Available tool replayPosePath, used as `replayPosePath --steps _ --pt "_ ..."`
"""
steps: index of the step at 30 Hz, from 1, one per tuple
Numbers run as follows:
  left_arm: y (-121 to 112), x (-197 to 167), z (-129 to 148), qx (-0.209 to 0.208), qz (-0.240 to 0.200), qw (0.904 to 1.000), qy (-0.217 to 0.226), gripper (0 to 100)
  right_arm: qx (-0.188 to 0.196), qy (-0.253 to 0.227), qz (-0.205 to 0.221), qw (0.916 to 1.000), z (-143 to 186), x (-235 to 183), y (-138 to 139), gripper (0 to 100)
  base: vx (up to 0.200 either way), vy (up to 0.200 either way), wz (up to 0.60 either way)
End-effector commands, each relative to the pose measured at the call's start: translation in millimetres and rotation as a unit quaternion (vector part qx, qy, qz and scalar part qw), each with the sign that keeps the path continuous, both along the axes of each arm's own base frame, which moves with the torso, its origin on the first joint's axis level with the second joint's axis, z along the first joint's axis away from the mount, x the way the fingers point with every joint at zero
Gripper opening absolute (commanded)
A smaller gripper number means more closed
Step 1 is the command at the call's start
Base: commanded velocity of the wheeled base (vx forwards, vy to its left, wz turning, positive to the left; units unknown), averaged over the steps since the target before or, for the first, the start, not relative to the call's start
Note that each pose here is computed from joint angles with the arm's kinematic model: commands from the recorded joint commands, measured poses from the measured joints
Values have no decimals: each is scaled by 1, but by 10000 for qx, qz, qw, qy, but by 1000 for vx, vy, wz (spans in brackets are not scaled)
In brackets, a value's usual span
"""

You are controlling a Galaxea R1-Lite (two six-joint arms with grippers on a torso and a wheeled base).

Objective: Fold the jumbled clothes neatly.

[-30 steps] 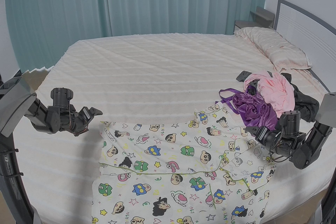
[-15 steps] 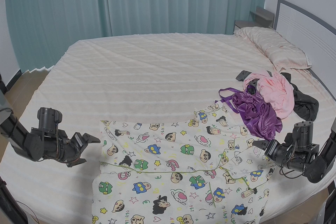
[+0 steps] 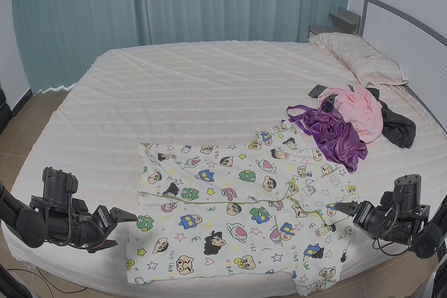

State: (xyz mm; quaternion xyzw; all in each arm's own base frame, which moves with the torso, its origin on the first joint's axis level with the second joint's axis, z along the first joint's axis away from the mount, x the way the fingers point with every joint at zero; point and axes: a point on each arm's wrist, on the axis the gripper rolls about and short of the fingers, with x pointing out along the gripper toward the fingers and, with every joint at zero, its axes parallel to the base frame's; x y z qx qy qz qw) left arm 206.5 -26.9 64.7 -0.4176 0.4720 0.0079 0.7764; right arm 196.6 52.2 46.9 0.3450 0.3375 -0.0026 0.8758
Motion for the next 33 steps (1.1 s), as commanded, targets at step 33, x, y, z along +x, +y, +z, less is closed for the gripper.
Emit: replayPosePath --steps 33 --pt "-36 -27 -74 1486 -832 9833 644 100 -34 -222 -93 9997 -3 -1 -1 100 0 0 0"
